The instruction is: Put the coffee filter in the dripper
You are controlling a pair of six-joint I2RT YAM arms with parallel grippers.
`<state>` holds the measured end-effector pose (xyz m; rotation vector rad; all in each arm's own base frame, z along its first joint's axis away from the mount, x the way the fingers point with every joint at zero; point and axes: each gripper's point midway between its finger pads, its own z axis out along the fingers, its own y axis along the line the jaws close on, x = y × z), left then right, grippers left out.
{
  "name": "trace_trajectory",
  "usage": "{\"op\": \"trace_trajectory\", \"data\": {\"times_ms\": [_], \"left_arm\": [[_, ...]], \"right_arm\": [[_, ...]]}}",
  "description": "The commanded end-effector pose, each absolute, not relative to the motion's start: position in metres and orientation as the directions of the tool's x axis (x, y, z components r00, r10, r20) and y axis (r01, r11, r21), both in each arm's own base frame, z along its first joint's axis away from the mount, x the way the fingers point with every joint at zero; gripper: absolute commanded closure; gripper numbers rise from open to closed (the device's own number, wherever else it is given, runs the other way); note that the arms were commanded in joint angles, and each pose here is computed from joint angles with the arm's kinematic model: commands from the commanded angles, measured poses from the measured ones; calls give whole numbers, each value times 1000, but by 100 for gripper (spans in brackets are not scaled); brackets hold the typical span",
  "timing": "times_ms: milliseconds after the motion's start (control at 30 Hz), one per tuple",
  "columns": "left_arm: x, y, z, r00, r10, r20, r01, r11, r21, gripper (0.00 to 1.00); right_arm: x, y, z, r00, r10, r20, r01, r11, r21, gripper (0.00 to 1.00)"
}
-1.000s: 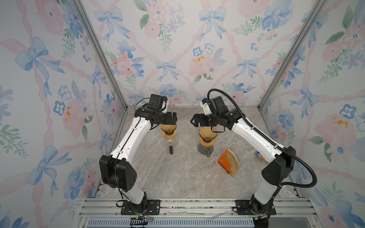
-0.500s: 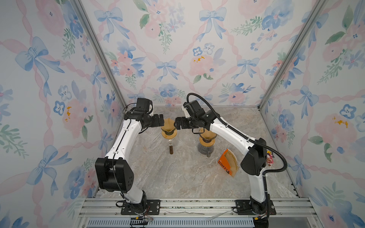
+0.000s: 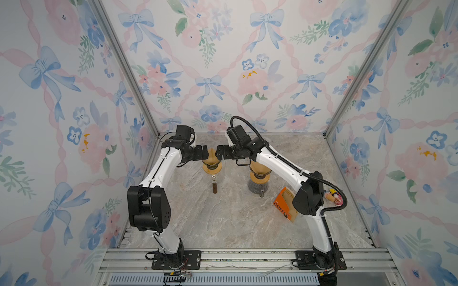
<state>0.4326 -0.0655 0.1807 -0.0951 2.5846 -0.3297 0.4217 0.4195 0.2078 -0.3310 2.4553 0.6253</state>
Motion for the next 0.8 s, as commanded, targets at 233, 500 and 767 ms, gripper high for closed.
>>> {"op": "trace_trajectory", "data": {"times_ms": [233,500,767], "left_arm": [[433,-60,155,-879,-150,-452,-36,967,-251,3],[430,-64,156,-879,-142,-455,-21,965,-261,3],[427,-67,154,-881,-127,-456,-10,968,-251,3]], "right_arm": [[422,427,187,-831,-109,-546,-338,878,338,4],[421,413,173,-850,-122,-512,-298,914,276,4],[422,404,178,-853,-80,-515,-256,925,280,4]]}}
